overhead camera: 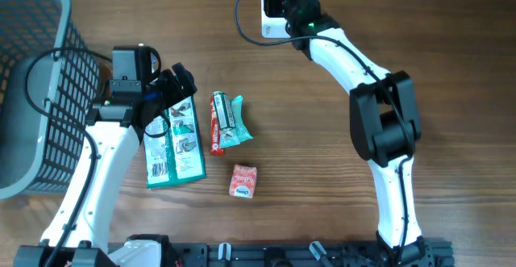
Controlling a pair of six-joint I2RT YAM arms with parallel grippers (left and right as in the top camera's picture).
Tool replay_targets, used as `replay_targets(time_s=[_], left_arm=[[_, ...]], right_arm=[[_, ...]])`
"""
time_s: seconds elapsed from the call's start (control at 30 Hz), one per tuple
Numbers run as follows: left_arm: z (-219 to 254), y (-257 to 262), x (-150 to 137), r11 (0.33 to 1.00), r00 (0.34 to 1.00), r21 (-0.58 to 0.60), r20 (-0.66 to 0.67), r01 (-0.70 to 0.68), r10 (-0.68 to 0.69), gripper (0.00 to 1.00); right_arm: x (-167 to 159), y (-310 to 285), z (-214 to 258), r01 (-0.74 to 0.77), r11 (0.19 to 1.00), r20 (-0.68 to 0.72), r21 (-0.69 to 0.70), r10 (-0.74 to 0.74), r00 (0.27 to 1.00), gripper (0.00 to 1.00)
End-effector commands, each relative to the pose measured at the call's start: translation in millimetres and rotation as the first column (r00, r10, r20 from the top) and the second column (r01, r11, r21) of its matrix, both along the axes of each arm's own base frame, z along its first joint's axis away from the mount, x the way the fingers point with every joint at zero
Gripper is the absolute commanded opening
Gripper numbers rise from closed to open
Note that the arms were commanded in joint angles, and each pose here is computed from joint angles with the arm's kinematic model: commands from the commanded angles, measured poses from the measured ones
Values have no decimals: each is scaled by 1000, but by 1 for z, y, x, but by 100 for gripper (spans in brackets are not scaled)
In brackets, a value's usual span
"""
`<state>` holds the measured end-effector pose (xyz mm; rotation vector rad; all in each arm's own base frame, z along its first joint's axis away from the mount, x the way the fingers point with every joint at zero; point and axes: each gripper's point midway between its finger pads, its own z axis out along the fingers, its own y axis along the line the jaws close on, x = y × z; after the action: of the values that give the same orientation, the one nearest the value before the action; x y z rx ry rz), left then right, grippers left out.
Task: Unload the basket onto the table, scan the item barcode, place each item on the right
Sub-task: 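Hold the bottle's label in front of the scanner window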
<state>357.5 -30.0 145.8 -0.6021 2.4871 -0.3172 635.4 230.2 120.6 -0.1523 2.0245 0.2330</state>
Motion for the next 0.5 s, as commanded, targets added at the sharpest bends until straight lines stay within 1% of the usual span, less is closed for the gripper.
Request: replay_targets(time_s=[0.0,0.33,0.47], left_arm=[[11,2,4,1000,999,12,32,-4,3,100],[11,2,4,1000,999,12,32,-3,3,100],[11,2,4,1000,999,12,32,-3,3,100]], right_arm=[[6,-4,10,20,1000,32,6,-20,999,6],[6,-4,8,21,1000,27,3,-21,999,7],[8,-5,25,21,1000,62,17,-22,998,8]])
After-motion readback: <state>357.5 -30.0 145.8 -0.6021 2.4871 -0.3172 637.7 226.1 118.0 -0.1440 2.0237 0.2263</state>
